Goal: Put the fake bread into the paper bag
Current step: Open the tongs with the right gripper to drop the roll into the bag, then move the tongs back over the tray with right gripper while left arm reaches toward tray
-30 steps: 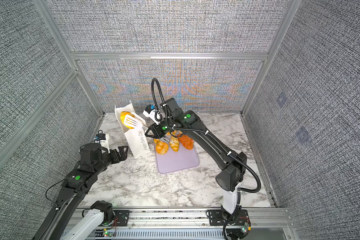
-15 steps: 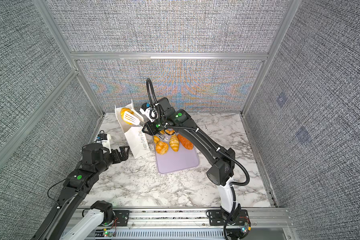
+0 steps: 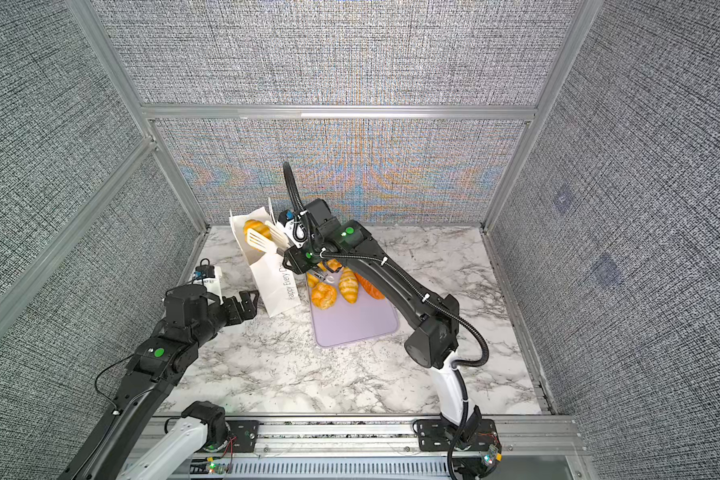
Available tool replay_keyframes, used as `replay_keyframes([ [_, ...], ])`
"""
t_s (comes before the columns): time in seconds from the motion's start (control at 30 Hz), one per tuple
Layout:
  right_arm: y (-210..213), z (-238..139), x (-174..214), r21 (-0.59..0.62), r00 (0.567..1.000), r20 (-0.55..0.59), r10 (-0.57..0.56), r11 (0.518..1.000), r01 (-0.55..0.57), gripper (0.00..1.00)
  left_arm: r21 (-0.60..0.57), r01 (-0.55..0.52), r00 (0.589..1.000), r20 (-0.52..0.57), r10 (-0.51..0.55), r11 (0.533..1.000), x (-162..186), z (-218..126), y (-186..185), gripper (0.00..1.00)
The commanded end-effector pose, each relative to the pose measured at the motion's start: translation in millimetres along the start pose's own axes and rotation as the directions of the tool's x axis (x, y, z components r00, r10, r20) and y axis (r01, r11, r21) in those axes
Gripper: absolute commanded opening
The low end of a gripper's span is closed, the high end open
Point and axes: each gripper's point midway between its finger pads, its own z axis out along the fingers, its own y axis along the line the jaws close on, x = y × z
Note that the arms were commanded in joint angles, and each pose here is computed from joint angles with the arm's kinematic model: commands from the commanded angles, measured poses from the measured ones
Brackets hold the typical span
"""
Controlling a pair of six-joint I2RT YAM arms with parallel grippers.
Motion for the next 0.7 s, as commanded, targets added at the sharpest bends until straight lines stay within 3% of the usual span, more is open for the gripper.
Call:
replay_keyframes([
  [0.0,-1.7,-4.2,-5.7,0.026,1.000,0.019,-0.013,1.000,0.013,0.50,0.000,-0.015,1.000,0.019,0.014,1.000,-4.8,-2.0,-2.7,0.99],
  [0.3,-1.5,-11.8,-6.9,0.040,0.999,0.023,-0.023,0.999,0.022,0.59,-0.009,-0.041,0.998,0.037,0.041,0.999,-2.7,-3.8,-12.9,0.99],
  [0.67,11.3,-40.3,-13.2,0.039,0.995,0.057,-0.082,0.996,0.080,0.60,0.001,-0.054,0.996,0.070,0.053,0.999,2.6,-10.5,-31.6,0.99],
])
